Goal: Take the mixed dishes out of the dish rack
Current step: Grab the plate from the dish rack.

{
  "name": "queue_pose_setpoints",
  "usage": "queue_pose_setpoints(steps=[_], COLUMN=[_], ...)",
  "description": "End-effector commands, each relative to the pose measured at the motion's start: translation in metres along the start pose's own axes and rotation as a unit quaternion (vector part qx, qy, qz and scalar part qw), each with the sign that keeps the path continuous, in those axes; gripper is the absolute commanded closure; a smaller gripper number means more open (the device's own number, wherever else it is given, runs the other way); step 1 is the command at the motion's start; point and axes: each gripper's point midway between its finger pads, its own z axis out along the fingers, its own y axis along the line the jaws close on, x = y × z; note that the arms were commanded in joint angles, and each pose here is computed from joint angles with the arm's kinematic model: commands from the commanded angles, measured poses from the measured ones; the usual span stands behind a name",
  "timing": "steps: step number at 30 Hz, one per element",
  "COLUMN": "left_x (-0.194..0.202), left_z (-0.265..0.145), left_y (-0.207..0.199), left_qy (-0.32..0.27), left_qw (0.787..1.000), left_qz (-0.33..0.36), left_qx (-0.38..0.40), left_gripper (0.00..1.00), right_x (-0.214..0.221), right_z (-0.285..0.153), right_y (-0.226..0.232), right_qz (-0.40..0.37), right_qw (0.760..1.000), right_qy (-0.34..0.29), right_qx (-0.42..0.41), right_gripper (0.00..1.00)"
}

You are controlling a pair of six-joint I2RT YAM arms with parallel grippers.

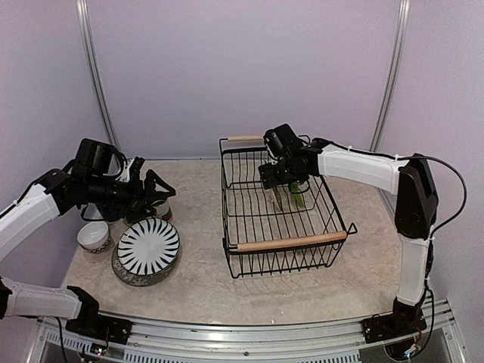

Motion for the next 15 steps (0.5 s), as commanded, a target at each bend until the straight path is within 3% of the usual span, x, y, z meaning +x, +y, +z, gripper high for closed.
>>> queue_pose_setpoints(steps=[1, 9, 15], left_x=[0.002, 0.007, 0.008], left_z=[0.007, 0.011, 0.011], left_y=[0.002, 0.004, 0.006], left_qy=[0.001, 0.005, 0.005], left_qw=[1.0, 1.0, 1.0], left_qz=[0.012, 0.007, 0.001], left_qx=[-0.02, -0.022, -0.028], left_gripper=[0.01, 0.01, 0.01], right_x=[0.0, 0.009, 0.018], right_z=[0.009, 0.024, 0.036], right_y=[0.003, 0.0, 0.007], right_qz=[0.004, 0.002, 0.001], right_qw=[1.0, 1.0, 0.999], right_qy=[0.007, 0.021, 0.032], right_qx=[-0.008, 0.016, 0.006], right_gripper=[0.3, 0.53, 0.62])
